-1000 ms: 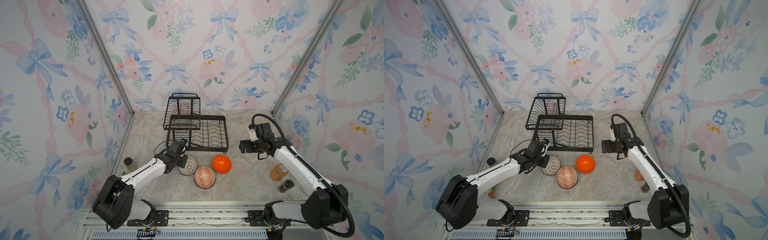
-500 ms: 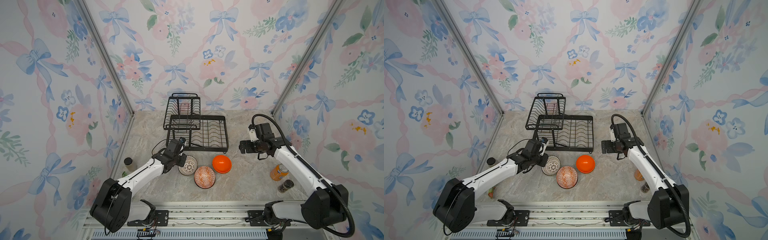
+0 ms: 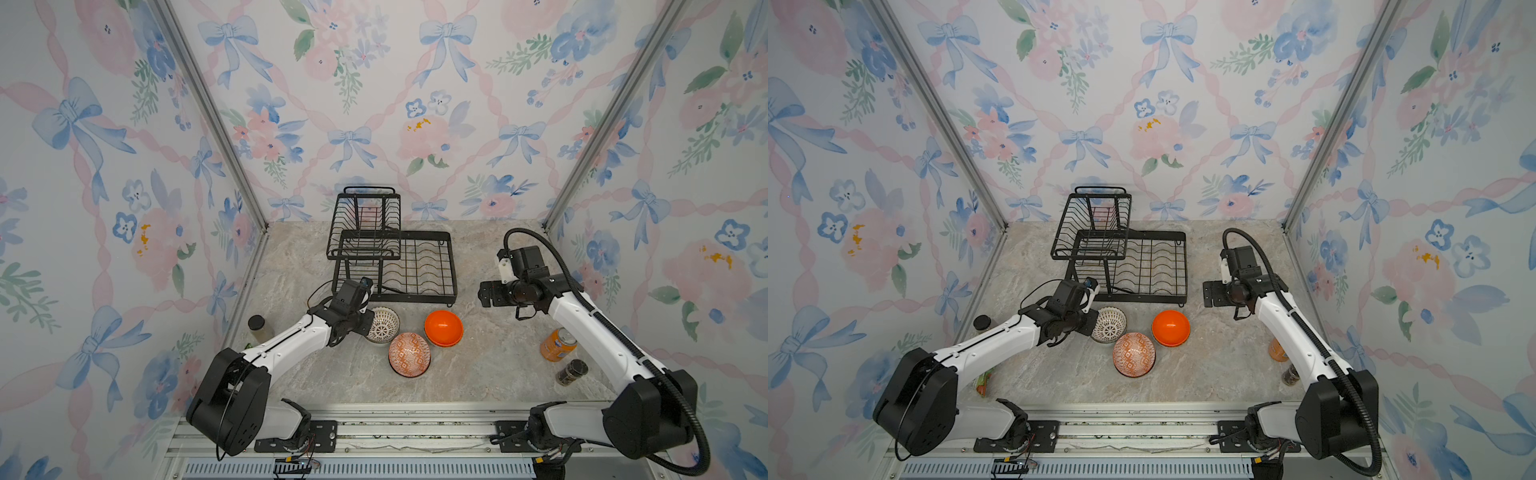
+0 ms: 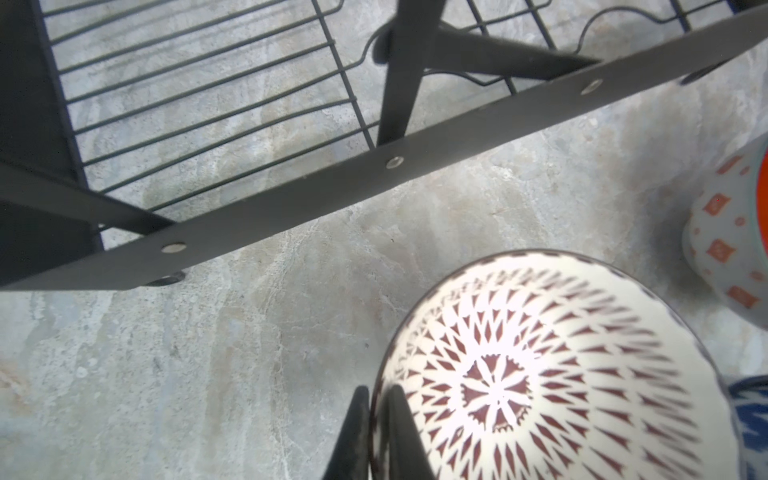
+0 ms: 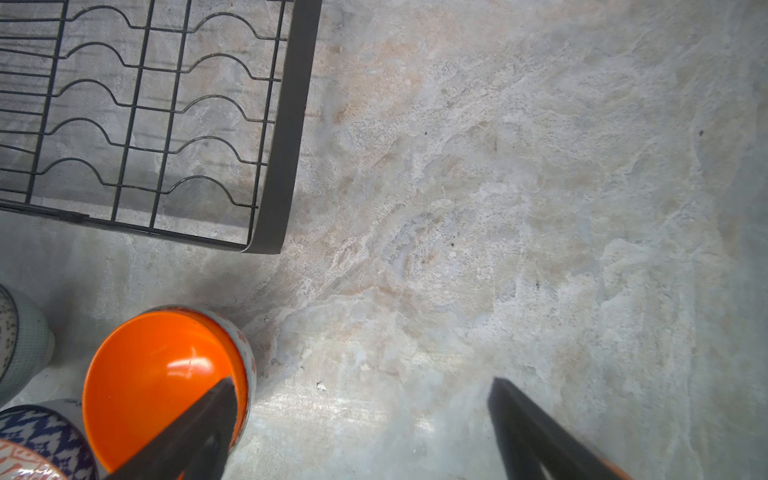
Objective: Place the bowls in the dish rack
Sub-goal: 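Lower the left gripper onto the white maroon-patterned bowl rim and close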
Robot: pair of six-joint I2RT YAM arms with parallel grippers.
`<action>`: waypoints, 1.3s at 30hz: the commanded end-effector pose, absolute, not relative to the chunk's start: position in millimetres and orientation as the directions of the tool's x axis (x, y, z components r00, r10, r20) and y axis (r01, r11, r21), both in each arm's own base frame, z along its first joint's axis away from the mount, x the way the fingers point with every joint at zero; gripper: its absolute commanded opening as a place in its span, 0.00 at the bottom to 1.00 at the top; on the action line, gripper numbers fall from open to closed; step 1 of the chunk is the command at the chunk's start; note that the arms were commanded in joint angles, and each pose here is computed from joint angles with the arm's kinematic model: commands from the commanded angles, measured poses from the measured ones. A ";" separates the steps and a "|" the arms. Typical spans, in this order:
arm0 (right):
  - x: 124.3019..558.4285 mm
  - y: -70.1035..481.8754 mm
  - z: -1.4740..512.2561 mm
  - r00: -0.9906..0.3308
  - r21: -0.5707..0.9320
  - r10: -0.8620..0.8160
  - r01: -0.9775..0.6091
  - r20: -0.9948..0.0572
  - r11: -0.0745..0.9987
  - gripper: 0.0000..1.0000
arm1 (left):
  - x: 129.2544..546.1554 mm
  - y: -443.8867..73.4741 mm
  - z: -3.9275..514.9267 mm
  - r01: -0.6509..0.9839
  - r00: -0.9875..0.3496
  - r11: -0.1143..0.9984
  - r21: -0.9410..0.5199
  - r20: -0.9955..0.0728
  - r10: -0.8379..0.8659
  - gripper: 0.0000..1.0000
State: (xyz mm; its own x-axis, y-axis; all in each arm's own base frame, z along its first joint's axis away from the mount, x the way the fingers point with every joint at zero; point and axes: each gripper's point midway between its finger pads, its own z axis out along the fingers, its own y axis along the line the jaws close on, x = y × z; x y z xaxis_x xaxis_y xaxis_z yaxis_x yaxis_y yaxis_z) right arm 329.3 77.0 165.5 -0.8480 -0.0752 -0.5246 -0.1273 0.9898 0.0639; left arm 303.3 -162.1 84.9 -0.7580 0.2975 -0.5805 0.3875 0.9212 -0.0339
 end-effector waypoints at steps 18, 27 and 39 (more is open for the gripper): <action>320.9 76.2 167.2 -0.855 0.073 -0.080 -0.136 -0.512 0.988 0.97 | 299.4 -148.5 104.1 0.351 -0.751 0.936 0.002 -0.597 0.282 0.00; 320.1 78.0 166.5 -0.856 0.078 -0.080 -0.139 -0.511 0.987 0.97 | 296.0 -146.8 122.5 0.346 -0.727 0.938 -0.012 -0.636 0.260 0.00; 319.0 79.3 163.5 -0.857 0.081 -0.082 -0.142 -0.508 0.987 0.97 | 295.2 -145.3 89.5 0.336 -0.783 0.941 0.028 -0.547 0.296 0.00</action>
